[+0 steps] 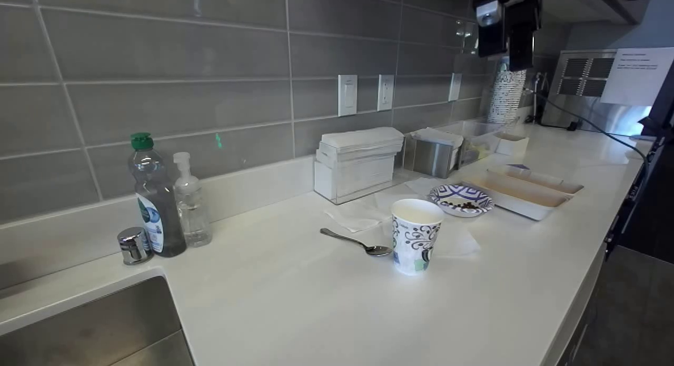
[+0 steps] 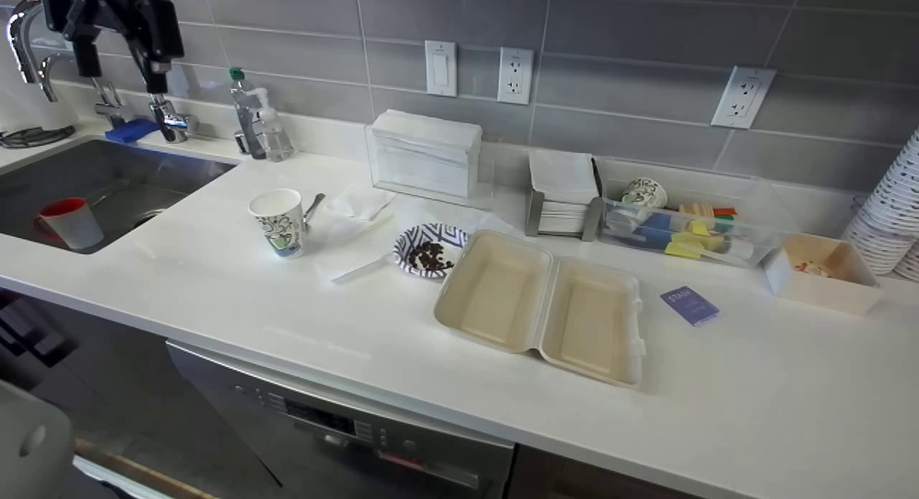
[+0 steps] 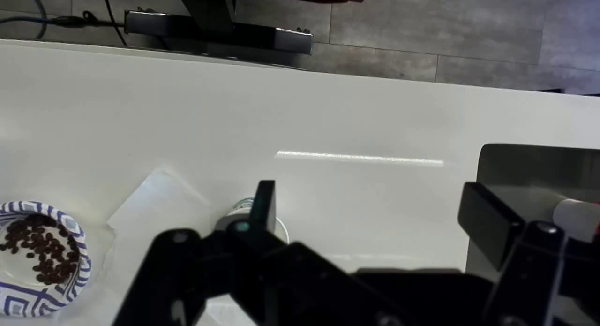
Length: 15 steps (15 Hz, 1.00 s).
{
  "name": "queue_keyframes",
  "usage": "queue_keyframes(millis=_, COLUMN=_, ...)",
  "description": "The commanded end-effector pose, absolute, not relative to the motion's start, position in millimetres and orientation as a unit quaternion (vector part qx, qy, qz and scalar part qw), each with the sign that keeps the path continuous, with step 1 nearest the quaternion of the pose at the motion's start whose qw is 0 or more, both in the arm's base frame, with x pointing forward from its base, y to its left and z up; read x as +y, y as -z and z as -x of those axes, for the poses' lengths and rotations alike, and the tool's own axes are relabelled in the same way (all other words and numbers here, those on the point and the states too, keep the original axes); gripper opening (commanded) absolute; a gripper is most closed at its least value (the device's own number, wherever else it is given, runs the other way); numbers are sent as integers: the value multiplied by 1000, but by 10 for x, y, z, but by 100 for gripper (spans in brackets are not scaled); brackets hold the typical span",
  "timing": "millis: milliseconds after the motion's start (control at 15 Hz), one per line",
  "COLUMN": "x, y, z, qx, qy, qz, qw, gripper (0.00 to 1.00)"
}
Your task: Take the tissue paper out of the dispenser and put it into the take-away food container
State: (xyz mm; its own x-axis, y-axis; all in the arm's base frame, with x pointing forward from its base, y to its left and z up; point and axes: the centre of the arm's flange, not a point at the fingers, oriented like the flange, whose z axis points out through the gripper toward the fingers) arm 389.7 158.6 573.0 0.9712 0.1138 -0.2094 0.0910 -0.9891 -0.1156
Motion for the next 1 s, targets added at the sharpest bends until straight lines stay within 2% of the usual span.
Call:
queue_keyframes(millis=0, x=1586, y=-5730, z=-3897, qx=-52, qy=-108, qz=991, qw=53, gripper=100)
queue_keyframes(millis=267, x=1586, y=-5730, z=-3897, qx=-52, qy=-108, qz=991, qw=53, gripper=100)
queue_keyframes(millis=333, x=1495, y=-5698, z=-3941, qx=-30, qy=-67, qz=997, qw=37, gripper=100)
queue_keyframes(millis=933, x=311, y=-5511, z=-3798, qx=-46, qy=-39, qz=993, qw=105, gripper=100)
